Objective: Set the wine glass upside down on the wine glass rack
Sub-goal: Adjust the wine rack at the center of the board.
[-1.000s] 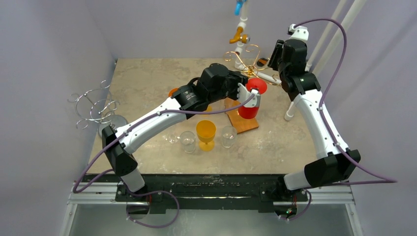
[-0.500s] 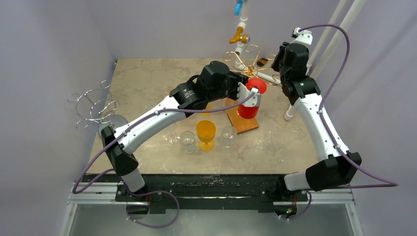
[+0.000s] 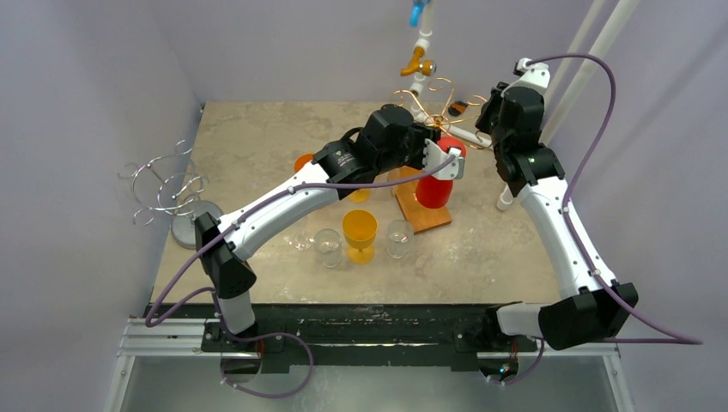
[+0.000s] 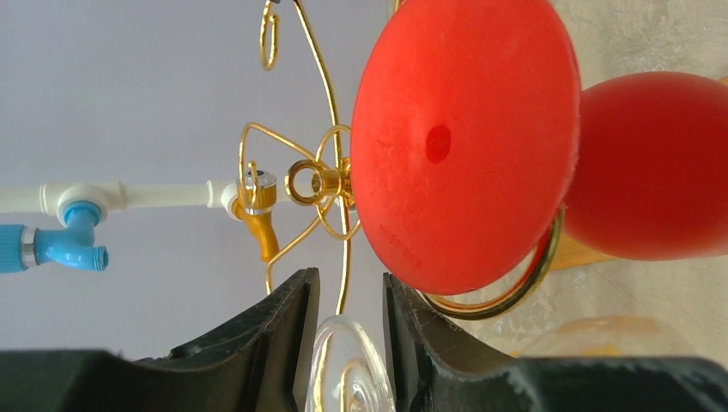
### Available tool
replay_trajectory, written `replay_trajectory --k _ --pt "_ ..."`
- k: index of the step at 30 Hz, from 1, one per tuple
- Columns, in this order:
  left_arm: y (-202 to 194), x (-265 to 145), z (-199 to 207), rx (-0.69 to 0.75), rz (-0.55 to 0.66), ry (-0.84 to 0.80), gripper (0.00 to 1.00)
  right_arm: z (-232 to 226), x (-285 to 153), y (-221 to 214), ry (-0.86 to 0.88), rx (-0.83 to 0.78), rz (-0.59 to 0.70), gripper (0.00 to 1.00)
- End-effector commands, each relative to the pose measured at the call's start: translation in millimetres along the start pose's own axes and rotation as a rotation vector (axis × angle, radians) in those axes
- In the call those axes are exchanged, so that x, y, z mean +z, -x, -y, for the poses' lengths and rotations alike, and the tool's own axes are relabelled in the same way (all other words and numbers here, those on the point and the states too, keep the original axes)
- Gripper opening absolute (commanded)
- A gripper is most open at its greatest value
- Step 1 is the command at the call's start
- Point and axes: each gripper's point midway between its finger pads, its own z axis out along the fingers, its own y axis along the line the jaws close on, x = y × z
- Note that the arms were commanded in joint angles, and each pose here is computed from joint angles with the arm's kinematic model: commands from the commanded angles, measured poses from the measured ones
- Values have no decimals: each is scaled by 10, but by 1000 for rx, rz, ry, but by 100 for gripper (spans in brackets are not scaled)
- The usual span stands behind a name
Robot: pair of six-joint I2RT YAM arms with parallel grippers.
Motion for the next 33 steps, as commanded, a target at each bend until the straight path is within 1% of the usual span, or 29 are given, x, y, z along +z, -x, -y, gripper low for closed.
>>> replay_trajectory --k 1,9,17,25,33 --pt "-6 -100 -336 -4 -43 106 36 -41 -73 -195 34 -4 -65 18" --pt "-128 -50 -430 -7 -114 158 34 -65 -184 -268 68 12 -81 16" --pt "-229 -27 -425 -16 -146 165 34 -135 -352 -302 102 24 -77 13" --pt "-334 -90 -421 -27 -158 167 34 -220 -413 -93 113 25 -68 12" --pt "-507 -111 -392 -45 -171 167 34 -233 -547 -215 120 30 -81 11"
